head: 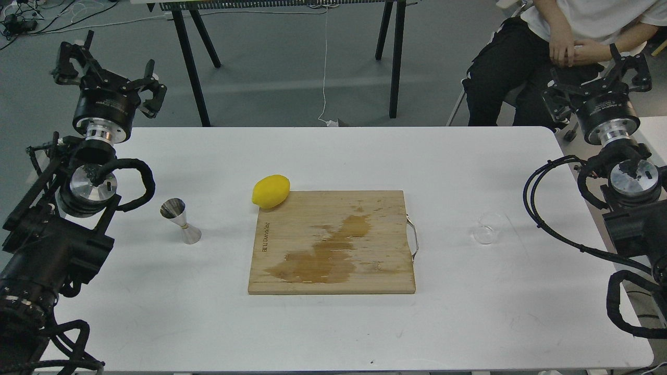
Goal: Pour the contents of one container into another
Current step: 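Reach the left gripper toward the metal jigger and grasp it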
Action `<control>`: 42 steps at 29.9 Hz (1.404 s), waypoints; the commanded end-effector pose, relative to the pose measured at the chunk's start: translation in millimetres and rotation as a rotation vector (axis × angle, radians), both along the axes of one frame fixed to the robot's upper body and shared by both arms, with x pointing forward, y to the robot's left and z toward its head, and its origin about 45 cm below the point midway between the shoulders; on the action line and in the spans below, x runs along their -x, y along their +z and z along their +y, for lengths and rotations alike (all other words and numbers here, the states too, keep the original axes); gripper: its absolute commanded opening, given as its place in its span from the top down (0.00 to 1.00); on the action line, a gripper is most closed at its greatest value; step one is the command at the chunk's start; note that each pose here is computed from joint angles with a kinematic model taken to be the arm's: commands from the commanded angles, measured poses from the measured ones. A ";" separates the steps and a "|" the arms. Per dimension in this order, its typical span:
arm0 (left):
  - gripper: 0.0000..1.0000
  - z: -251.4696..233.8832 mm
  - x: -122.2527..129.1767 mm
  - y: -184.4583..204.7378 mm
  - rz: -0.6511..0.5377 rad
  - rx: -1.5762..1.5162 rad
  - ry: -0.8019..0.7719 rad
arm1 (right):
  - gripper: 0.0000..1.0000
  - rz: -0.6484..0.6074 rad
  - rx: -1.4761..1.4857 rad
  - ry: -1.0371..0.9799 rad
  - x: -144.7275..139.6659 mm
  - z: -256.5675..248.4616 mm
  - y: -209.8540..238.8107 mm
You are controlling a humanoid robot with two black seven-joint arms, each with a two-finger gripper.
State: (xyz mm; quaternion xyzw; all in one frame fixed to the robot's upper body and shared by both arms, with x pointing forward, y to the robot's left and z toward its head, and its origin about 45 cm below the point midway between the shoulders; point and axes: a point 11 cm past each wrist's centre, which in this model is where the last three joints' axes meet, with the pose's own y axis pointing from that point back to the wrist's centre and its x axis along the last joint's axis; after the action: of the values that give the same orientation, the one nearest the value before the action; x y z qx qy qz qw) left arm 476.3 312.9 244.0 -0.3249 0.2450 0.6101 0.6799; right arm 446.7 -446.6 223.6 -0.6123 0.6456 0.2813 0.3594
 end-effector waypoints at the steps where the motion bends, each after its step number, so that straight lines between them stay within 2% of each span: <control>1: 0.00 -4.3 2.8 5.0 -0.019 0.004 -0.010 | 0.00 0.015 0.025 0.030 -1.8 7.9 -2.5; 6: 0.00 -10.8 15.5 7.7 -0.026 0.011 -0.023 | 0.00 0.013 0.035 0.047 -3.2 12.8 -1.3; 9: 0.00 4.8 26.2 12.2 -0.041 -0.033 -0.035 | 0.00 -0.002 0.033 0.054 -4.8 15.6 3.5; 14: 0.00 33.6 67.4 24.0 -0.078 -0.220 -0.110 | 0.00 -0.023 0.035 0.058 -4.8 14.4 10.5; 20: 0.01 54.4 111.2 21.4 -0.049 -0.577 -0.187 | 0.00 -0.008 0.035 0.058 -0.5 14.0 2.7; 29: 0.06 35.1 176.4 41.0 -0.196 -1.050 -0.236 | 0.00 0.030 0.024 0.045 11.8 9.8 -17.1; 32: 0.12 38.3 193.3 27.5 -0.264 -1.298 -0.243 | 0.00 0.029 0.020 0.037 14.2 7.2 -18.4; 38: 0.12 45.3 230.2 -30.7 -0.318 -1.860 -0.323 | 0.00 -0.008 0.026 0.064 13.3 13.0 -7.3; 42: 0.12 69.0 239.1 -70.4 -0.339 -2.193 -0.334 | 0.00 -0.012 0.026 0.068 13.1 14.4 -6.1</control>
State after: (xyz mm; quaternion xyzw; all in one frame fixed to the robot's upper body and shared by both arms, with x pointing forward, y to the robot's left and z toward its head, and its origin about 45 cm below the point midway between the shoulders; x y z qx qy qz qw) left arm 245.3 365.3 203.4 0.3358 -0.4231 0.3936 0.7438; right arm 433.5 -433.0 216.6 -0.6388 0.6273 0.2816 0.3451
